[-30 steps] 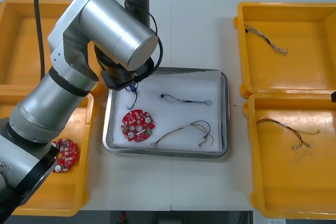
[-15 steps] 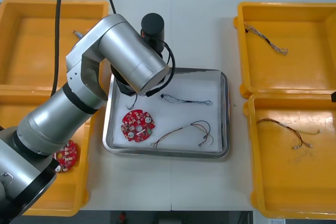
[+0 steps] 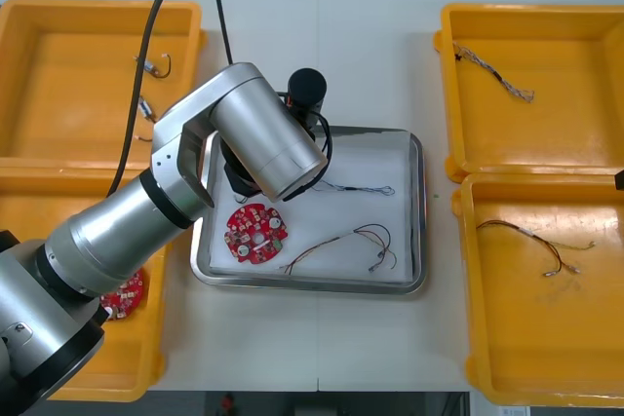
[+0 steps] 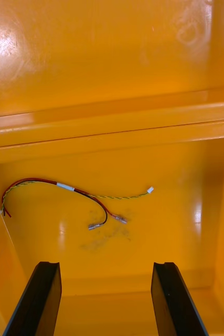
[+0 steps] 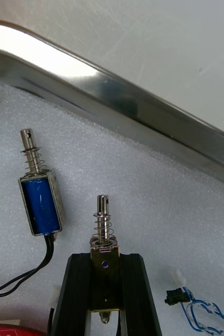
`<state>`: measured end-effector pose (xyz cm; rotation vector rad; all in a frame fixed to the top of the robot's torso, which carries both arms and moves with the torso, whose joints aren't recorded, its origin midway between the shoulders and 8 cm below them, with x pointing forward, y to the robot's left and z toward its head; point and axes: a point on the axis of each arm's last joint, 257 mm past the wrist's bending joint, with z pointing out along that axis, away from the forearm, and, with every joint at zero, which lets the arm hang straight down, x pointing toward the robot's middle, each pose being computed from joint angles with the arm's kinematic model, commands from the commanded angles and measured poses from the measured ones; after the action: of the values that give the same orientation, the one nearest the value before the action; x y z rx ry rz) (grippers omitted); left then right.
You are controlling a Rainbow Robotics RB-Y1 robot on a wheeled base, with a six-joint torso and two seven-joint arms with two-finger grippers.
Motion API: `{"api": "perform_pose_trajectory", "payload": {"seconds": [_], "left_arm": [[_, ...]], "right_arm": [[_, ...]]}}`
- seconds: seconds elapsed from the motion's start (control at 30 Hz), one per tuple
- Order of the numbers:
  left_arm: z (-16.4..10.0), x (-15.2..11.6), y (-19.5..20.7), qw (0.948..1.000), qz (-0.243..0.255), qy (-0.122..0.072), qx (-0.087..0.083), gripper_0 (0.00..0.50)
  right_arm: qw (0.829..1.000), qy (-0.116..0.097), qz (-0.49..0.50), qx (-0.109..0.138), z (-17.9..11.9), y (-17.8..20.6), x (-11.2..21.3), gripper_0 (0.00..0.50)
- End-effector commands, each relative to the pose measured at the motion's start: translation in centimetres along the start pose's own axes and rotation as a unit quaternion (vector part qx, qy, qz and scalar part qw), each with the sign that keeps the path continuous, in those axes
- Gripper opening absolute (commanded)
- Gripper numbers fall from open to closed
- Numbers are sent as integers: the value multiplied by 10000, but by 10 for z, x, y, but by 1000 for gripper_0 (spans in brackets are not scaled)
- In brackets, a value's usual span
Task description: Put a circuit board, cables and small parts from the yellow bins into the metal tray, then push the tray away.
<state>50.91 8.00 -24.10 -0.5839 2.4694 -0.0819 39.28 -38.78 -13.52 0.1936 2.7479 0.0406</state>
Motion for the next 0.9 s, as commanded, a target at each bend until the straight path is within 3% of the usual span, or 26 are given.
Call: {"api": "perform_pose_trajectory", "payload": {"seconds": [0.03,0.23,0.57,0.73,0.9], "left_arm": [[-2,14,-13,9997,-188,21,133,0],[-1,17,-16,9997,-167,16,170,24],[-2,16,-17,9997,-156,-26,190,285],[-7,11,-19,9995,-157,-88,278,327],[-25,3,-23,9986,-192,-134,476,387]], "right_arm": [[9998,-126,127,12,-7,-2,-3,500],[9998,-126,127,12,-7,-2,-3,500],[9998,-126,127,12,-7,-2,-3,500],[9998,-126,127,12,-7,-2,-3,500],[9998,-126,127,12,-7,-2,-3,500]]}}
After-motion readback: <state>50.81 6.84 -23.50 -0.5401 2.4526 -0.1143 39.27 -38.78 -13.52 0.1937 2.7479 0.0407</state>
